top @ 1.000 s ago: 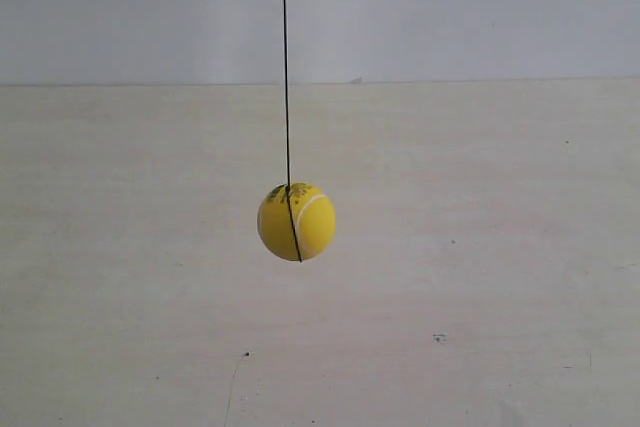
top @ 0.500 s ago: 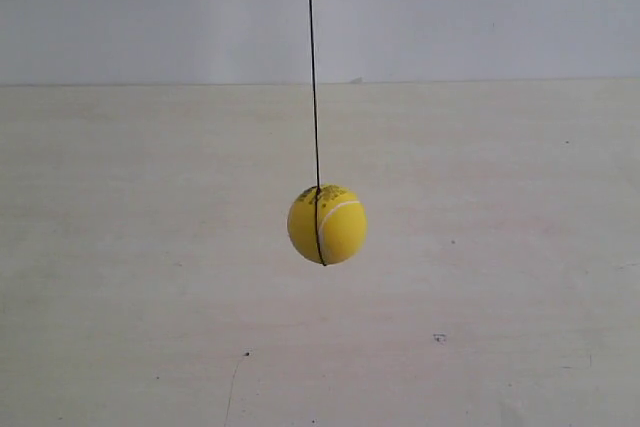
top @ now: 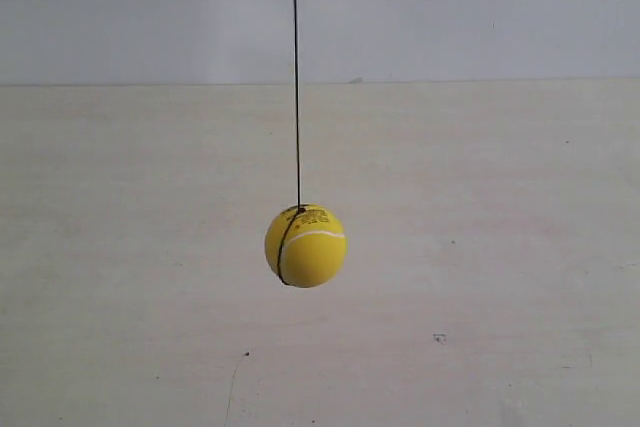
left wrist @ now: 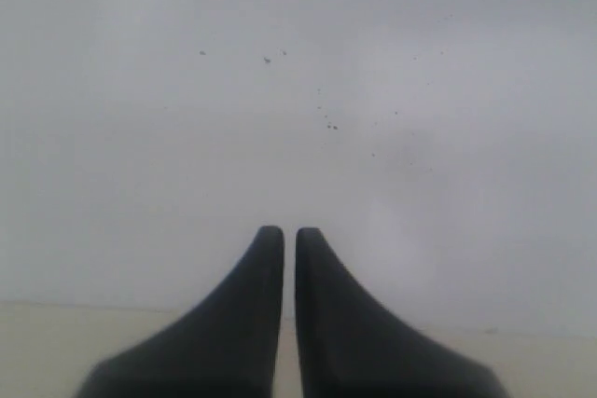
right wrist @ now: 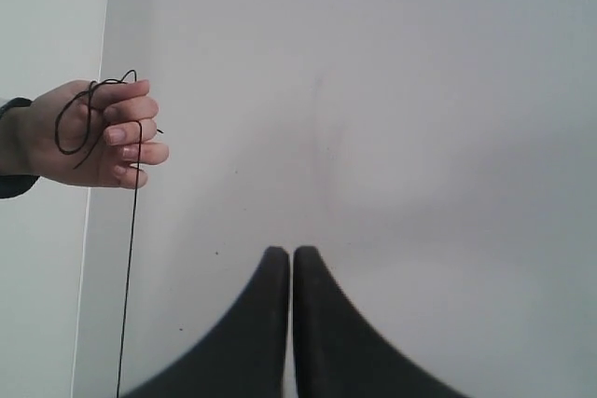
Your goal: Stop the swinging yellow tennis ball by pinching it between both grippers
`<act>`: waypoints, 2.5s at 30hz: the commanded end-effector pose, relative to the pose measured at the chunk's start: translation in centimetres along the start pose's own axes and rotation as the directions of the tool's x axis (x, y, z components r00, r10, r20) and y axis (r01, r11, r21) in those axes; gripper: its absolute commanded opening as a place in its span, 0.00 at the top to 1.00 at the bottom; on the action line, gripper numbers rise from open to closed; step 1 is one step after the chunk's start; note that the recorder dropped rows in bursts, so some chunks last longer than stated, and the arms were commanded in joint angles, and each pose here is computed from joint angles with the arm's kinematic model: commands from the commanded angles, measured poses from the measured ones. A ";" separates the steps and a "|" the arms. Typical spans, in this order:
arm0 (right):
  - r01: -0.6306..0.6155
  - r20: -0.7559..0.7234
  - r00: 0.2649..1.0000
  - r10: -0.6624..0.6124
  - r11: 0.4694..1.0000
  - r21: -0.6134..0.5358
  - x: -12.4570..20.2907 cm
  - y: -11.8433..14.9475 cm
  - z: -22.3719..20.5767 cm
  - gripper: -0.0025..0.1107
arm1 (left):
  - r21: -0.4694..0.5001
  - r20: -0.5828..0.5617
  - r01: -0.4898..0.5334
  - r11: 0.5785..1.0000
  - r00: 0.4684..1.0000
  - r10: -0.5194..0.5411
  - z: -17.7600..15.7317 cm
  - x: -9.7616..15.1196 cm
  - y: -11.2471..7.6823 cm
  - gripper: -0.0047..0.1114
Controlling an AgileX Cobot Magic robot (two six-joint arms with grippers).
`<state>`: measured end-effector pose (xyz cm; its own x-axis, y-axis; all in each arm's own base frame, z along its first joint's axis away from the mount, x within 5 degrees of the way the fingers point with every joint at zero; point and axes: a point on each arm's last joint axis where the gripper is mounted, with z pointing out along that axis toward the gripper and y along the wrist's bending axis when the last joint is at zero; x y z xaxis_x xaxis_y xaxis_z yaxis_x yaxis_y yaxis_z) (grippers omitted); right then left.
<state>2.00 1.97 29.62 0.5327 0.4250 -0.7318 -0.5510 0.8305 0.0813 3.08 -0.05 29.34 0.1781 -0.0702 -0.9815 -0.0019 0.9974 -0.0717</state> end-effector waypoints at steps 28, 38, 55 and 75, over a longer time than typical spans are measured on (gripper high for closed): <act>0.001 0.001 1.000 -0.001 1.000 -0.003 0.1 0.0 -0.1 0.98 | -0.033 -0.373 -0.064 0.997 0.926 0.047 0.4 10.9 1.0 0.92; 0.001 0.001 1.000 -0.001 1.000 -0.003 0.1 0.0 -0.1 0.98 | -0.033 -0.373 -0.064 0.997 0.926 0.047 0.4 10.9 1.0 0.92; 0.193 -0.053 0.980 -0.190 0.980 0.041 1.6 -0.6 -0.7 0.98 | -0.033 -0.373 -0.064 0.997 0.926 0.047 0.4 10.9 1.0 0.92; 0.490 -0.749 0.661 -0.051 0.785 0.379 8.2 -4.8 -5.3 0.98 | -0.033 -0.373 -0.064 0.997 0.926 0.047 0.4 10.9 1.0 0.92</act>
<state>5.65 -0.36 20.73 0.0082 -0.0032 -1.0000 0.0560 0.9984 -0.0027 5.46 0.15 18.80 -0.1997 -0.0283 -0.9795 -0.0434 0.9989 -0.0200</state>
